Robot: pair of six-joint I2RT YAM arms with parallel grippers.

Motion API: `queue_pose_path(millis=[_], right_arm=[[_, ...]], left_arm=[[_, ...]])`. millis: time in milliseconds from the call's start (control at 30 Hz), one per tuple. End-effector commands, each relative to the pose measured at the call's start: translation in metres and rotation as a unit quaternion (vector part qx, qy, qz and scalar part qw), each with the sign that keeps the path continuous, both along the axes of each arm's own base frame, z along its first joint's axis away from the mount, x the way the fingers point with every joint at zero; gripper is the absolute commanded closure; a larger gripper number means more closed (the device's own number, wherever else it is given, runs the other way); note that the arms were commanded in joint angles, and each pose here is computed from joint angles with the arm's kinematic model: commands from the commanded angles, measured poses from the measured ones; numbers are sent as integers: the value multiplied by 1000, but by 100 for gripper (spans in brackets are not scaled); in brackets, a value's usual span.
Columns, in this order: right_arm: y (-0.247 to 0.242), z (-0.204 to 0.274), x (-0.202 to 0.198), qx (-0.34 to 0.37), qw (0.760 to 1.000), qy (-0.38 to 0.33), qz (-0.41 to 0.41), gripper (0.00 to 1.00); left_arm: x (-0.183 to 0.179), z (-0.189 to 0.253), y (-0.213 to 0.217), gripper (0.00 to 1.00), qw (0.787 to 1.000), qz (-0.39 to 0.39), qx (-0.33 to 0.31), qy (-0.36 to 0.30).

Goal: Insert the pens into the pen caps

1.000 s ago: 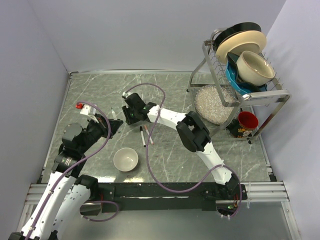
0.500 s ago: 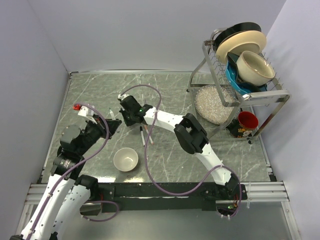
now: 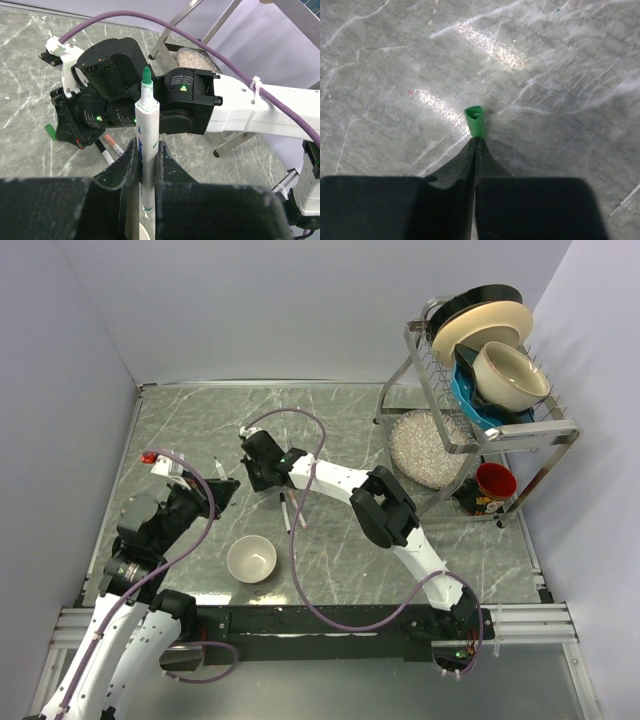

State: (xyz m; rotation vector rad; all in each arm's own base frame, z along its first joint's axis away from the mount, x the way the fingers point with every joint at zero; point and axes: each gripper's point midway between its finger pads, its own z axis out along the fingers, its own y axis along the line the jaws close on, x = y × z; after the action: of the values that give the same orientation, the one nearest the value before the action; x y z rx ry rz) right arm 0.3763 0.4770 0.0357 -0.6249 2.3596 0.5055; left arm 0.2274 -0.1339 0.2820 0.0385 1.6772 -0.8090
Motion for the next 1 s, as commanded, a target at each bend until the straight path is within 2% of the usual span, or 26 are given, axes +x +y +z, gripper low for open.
queue_pose_path(millis=[0, 233, 333, 400, 433, 567, 667, 967], right_arm=[[-1, 46, 15, 41, 999, -18, -16, 86], [-3, 54, 29, 55, 998, -24, -15, 73], [-1, 56, 31, 62, 998, -24, -20, 58], [1, 61, 33, 74, 997, -17, -33, 57], [5, 66, 33, 93, 994, -11, -48, 53], [19, 61, 20, 129, 990, 35, -53, 31], [30, 57, 15, 142, 989, 41, -30, 28], [43, 46, 15, 128, 991, 20, 13, 30]], left_arm=[[0, 14, 4, 99, 1000, 11, -3, -26], [0, 14, 6, 99, 1000, 18, -2, -26], [1, 14, 7, 99, 999, 20, -2, -26], [1, 14, 7, 99, 999, 22, -2, -26], [1, 15, 8, 99, 999, 23, -2, -27], [-1, 23, 14, 99, 998, 38, -7, -43], [-5, 27, 22, 99, 997, 58, -13, -54], [-8, 34, 34, 99, 993, 91, -22, -67]])
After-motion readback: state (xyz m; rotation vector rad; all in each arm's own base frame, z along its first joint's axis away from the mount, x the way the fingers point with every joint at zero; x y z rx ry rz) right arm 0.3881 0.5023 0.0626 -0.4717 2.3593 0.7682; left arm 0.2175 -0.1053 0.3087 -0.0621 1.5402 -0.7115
